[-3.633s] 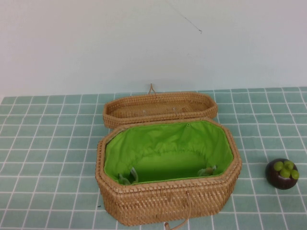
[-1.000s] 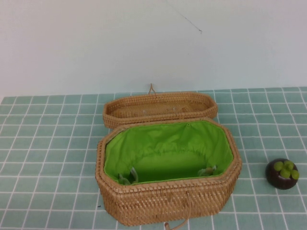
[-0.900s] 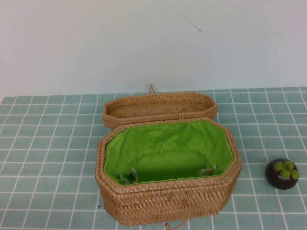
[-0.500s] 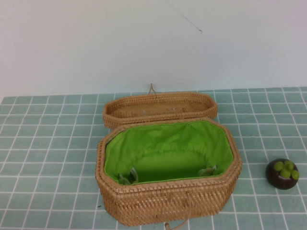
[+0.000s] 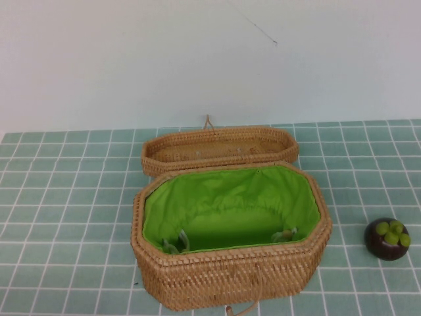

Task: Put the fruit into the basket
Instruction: Pick up the mangosteen on the table

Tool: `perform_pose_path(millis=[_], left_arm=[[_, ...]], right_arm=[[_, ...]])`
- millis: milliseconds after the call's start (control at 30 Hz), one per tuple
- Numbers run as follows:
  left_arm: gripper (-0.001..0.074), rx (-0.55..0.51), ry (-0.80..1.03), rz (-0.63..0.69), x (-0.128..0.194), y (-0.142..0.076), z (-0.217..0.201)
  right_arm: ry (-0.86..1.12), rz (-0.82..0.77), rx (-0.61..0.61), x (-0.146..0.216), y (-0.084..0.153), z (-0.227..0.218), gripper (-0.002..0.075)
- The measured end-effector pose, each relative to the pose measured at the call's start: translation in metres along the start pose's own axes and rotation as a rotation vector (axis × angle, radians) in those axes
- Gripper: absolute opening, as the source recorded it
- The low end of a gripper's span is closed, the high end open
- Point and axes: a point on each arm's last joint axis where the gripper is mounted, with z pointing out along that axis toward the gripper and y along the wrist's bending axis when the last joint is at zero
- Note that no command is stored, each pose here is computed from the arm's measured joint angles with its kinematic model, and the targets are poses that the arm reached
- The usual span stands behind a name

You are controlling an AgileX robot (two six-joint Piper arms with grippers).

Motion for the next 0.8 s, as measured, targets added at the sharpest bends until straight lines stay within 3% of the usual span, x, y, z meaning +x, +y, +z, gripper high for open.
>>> perform_pose_path(millis=[400,633,700,800], left_arm=[[-0.0003,0.0,0.0,0.0,0.0,0.0,0.0],[-0.0003,0.0,0.0,0.0,0.0,0.0,0.0],[-0.0003,0.0,0.0,0.0,0.0,0.0,0.0],[-0.0003,0.0,0.0,0.0,0.0,0.0,0.0]], right_arm=[[0.096,-0.215,0.138,-0.051,0.035,0.008,-0.0001],[0.204,-0.206,0.145,-0.067,0.039,0.036,0.0002],[0.244,-0.202,0.149,-0.067,0.036,0.048,0.0027],[0.284,-0.175,0.127,-0.067,0.037,0.063,0.0139]])
